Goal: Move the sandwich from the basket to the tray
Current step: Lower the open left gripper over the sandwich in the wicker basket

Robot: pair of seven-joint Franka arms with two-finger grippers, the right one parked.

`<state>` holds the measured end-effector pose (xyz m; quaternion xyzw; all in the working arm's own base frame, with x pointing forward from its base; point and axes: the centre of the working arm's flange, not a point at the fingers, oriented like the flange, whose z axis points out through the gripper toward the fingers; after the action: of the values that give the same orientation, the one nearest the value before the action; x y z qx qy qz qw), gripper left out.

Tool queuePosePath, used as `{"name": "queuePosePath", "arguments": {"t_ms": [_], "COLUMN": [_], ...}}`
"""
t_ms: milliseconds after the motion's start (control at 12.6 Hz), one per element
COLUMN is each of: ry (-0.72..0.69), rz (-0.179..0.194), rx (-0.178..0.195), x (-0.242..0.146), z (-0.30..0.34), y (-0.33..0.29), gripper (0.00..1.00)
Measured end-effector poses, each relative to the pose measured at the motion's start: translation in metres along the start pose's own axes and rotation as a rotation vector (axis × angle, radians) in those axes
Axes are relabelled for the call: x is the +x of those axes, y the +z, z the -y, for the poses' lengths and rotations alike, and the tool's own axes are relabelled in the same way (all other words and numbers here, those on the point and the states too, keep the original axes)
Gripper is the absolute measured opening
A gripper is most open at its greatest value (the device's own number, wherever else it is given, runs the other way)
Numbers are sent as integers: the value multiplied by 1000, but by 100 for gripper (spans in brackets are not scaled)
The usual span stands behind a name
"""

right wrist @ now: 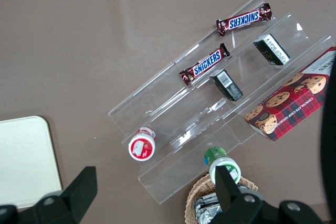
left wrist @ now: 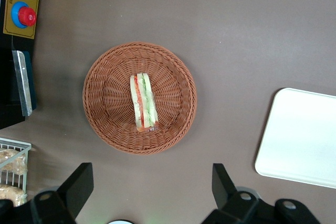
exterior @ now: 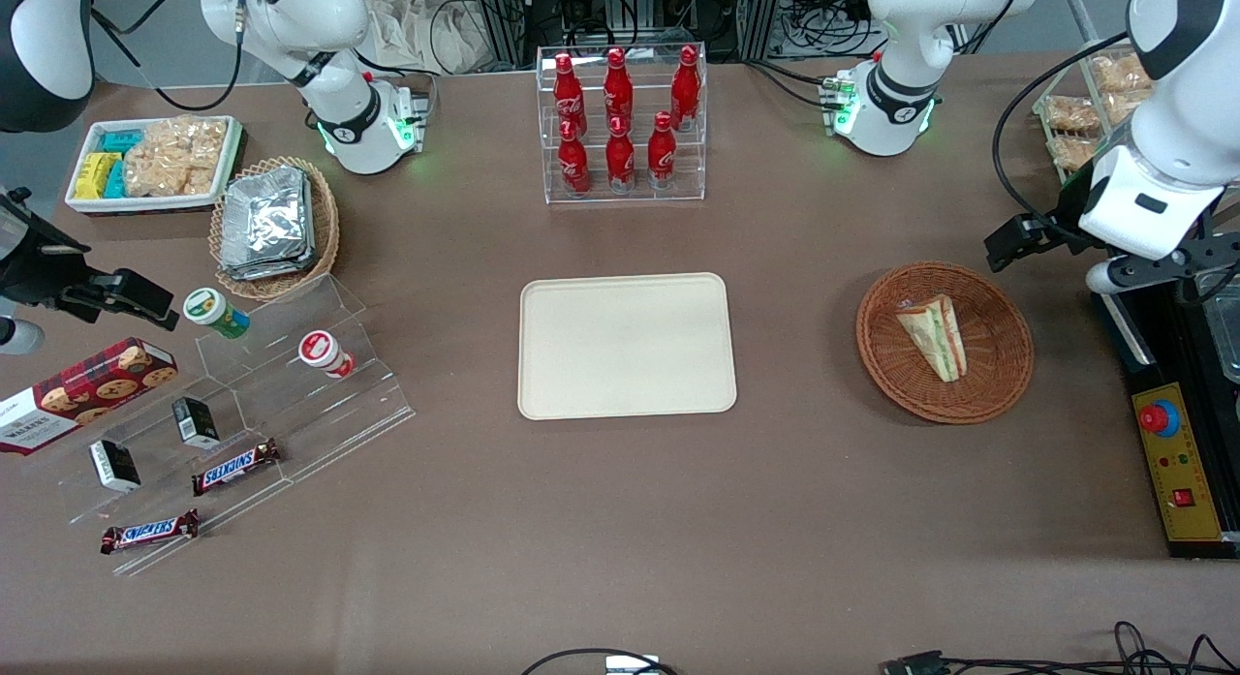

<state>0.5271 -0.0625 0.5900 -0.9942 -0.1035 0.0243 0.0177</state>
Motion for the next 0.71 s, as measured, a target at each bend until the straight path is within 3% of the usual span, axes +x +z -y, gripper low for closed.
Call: {"name": "queuePosePath", "arguments": {"t_ms": [475,713], "ry": [16,-6], "rz": [7,28], "rx": [3,7], "x": [-1,2], "z": [-2,8], "y": [3,46], "gripper": [100,100]}}
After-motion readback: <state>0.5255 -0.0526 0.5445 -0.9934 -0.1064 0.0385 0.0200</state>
